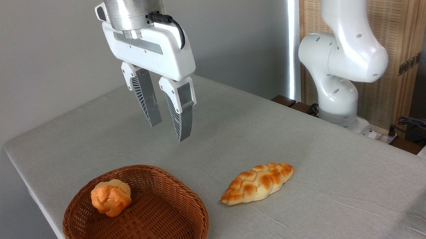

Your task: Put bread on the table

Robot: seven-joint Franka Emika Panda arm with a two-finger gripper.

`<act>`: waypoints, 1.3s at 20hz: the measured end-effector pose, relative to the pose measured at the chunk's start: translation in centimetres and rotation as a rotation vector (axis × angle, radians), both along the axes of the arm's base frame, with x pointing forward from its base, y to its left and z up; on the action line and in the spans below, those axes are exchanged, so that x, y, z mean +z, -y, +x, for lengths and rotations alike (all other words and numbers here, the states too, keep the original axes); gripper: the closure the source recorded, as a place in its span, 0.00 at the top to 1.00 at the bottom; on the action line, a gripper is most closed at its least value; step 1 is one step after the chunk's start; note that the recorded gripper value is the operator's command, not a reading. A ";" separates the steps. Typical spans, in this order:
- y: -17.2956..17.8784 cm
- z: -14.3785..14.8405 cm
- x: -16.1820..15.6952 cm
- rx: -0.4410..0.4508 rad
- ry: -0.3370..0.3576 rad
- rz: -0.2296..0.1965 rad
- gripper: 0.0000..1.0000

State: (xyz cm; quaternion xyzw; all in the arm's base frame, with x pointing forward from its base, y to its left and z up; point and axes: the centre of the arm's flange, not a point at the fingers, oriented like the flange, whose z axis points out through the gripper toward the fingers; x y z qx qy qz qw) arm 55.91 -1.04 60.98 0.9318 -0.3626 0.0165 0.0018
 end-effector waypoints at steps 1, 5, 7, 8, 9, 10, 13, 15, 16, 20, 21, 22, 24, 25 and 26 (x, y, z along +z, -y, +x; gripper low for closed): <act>0.0 0.0 0.0 0.000 0.000 0.000 1.00; 0.2 0.0 0.0 -0.004 0.001 0.000 1.00; 0.9 0.2 0.1 -0.016 0.018 -0.001 1.00; 1.6 0.4 0.1 -0.028 0.030 -0.001 1.00; 2.4 0.6 0.0 -0.042 0.046 -0.002 1.00; 3.2 0.9 -0.3 -0.054 0.064 -0.003 1.00; 5.7 2.1 -1.8 -0.094 0.138 -0.010 1.00; 7.4 3.3 -3.4 -0.119 0.188 -0.017 1.00; 8.3 4.0 -4.4 -0.132 0.207 -0.022 1.00; 11.9 6.3 -9.1 -0.186 0.238 -0.045 1.00; 12.5 6.7 -10.3 -0.205 0.238 -0.041 1.00; 12.9 7.0 -11.3 -0.228 0.236 -0.023 1.00; 13.5 7.3 -12.9 -0.274 0.239 0.026 1.00; 13.7 7.4 -13.4 -0.293 0.246 0.048 1.00; 13.8 7.4 -13.8 -0.306 0.254 0.063 1.00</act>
